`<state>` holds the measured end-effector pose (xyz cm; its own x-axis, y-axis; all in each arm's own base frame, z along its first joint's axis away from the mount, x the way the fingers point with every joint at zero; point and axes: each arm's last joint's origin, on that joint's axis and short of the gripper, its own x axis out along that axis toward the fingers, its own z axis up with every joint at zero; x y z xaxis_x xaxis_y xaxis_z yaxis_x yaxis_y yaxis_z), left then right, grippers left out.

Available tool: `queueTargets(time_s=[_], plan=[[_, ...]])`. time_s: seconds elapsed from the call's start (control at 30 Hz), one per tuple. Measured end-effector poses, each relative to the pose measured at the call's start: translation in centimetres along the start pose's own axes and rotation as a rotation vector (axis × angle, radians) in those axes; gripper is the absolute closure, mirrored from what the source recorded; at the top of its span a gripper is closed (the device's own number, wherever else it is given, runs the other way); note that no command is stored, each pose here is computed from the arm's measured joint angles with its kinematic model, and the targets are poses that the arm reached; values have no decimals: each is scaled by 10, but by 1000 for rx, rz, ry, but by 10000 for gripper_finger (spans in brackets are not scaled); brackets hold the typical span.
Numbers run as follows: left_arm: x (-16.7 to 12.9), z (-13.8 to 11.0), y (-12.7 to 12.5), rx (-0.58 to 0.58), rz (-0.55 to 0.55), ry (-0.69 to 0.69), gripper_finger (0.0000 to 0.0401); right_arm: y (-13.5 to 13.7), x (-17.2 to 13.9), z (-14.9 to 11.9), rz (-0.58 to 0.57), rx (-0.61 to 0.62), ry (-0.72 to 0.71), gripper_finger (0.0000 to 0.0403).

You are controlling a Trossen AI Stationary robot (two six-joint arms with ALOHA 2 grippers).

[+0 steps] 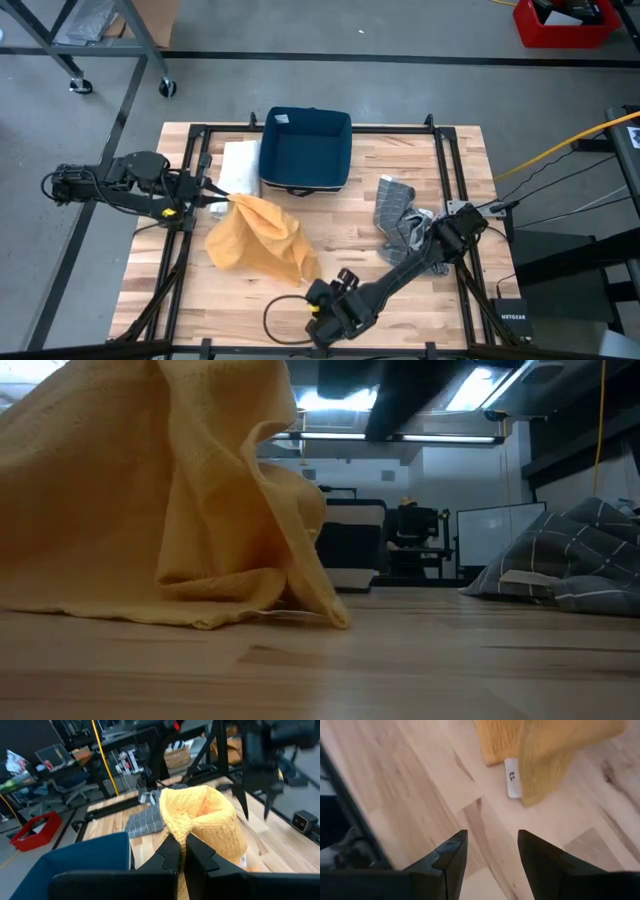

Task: Fold towel
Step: Fold the yellow towel

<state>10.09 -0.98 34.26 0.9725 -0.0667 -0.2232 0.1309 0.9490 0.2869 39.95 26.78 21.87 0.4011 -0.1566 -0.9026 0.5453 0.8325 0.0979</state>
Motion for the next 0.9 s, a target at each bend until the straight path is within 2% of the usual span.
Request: queueTargets(time_s=[0.33, 0.53, 0.9], plan=[[0, 1, 0, -10, 5, -15, 400, 6, 49, -16, -121, -2, -113, 223], [0, 5, 2, -31, 21, -52, 400, 8, 73, -18, -131, 9, -122, 223], [0, 6, 2, -38, 24, -61, 400, 2, 80, -9, -196, 69, -256, 223]])
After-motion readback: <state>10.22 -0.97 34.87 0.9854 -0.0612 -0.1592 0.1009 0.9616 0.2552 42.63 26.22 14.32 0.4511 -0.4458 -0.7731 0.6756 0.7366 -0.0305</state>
